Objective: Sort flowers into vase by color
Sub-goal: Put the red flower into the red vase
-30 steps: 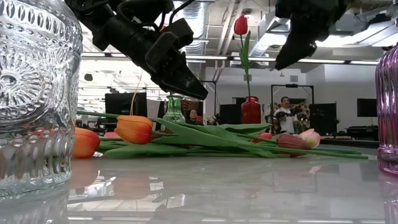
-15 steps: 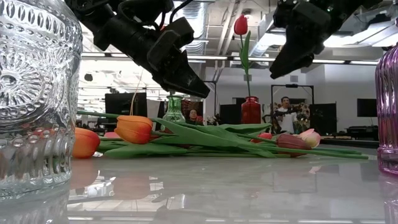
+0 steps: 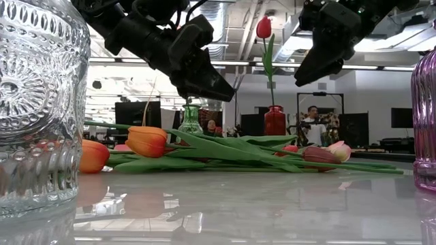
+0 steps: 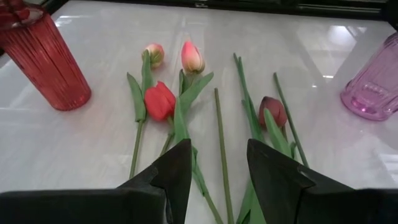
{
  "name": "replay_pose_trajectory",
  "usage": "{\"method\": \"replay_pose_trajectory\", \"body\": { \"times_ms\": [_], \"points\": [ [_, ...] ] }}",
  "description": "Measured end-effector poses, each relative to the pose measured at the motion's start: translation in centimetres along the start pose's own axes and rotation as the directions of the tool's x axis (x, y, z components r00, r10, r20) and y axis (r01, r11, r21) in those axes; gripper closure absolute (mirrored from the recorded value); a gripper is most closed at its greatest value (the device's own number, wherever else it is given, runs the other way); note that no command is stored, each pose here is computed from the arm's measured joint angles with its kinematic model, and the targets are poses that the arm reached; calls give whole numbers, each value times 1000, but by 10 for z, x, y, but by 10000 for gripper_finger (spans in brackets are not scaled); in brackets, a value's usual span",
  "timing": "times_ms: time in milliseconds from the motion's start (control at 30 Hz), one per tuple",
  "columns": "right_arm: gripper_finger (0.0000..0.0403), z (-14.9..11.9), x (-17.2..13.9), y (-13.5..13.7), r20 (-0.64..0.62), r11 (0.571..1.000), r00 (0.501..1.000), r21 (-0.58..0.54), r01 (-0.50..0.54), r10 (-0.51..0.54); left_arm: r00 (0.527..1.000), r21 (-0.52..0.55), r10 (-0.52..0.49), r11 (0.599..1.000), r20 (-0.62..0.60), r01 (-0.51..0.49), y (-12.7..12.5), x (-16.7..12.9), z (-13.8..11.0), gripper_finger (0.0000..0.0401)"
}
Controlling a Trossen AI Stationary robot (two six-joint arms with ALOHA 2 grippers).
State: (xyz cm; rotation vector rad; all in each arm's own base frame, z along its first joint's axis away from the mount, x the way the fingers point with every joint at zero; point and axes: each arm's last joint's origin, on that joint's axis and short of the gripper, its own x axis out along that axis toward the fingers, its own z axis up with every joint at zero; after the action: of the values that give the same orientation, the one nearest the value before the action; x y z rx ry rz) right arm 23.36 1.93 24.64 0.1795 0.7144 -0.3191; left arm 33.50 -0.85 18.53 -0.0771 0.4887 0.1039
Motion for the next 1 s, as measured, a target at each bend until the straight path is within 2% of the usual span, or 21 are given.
{"method": "replay_pose_trajectory", "body": {
  "times_ms": [333,767,1000],
  "points": [
    [184,1,0,0,6,1000,1000,2,-2,2,1000,-61,0,998,-9,-1,0,0,-1,258],
    [184,1,0,0,5,1000,1000,2,-2,2,999,-48,49,998,-3,-49,-9,-1,-3,258],
    [184,2,0,1,15,1000,1000,6,-6,6,999,-50,41,998,-31,-42,-11,32,-30,258]
  ]
}}
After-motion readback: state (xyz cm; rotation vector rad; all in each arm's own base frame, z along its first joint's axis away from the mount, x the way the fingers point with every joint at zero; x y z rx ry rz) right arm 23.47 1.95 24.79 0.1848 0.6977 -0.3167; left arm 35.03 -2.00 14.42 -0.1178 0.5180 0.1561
